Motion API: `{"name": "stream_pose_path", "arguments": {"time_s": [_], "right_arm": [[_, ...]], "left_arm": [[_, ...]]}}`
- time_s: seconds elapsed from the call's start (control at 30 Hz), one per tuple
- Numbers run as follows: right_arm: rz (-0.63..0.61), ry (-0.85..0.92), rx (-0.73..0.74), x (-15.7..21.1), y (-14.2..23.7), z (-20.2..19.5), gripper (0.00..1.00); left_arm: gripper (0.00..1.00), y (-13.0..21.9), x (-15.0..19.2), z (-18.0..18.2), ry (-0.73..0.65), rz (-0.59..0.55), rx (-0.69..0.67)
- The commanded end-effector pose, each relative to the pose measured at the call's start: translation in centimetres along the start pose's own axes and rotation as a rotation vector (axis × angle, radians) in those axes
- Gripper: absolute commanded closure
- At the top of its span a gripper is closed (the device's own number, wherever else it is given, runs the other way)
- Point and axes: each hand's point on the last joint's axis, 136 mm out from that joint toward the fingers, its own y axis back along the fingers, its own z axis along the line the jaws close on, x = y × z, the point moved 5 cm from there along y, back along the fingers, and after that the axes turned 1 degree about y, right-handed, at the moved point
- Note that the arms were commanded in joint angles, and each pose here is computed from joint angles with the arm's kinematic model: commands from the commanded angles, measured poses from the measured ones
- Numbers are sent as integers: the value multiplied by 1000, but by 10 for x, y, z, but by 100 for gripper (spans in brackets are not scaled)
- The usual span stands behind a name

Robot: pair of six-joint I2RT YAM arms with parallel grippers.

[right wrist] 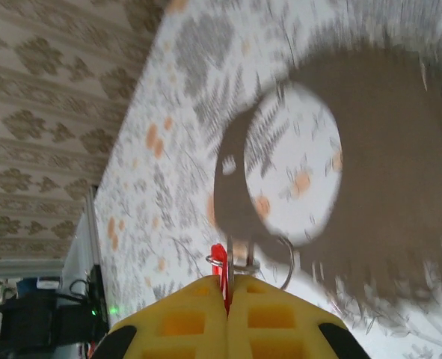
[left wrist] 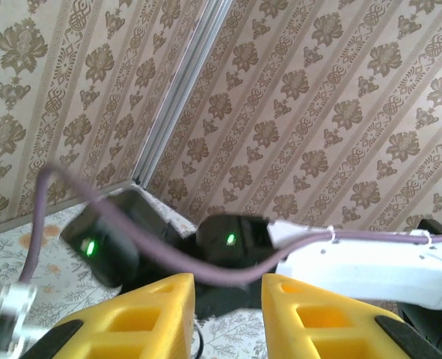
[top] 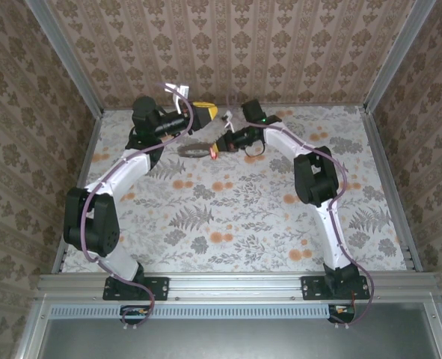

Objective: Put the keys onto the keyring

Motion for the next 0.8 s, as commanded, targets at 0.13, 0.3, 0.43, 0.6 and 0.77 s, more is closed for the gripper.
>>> {"name": "stream_pose_path", "arguments": {"time_s": [0.13, 0.3, 0.43, 0.6, 0.77], "right_arm": [[-12, 22, 23, 17, -5, 30, 100], [13, -11, 30, 37, -15, 27, 100], [31, -26, 29, 51, -21, 26, 100], [41, -40, 21, 64, -23, 30, 100], [82, -33, -23, 85, -30, 51, 72]], "left_arm": [[70, 1, -11, -26, -58, -36, 33], [70, -3, -9, -30, -55, -30, 39], [70, -6, -7, -32, -56, -23, 41], [70, -10, -5, -31, -56, -19, 42], [70, -11, -4, -30, -53, -15, 41]]}}
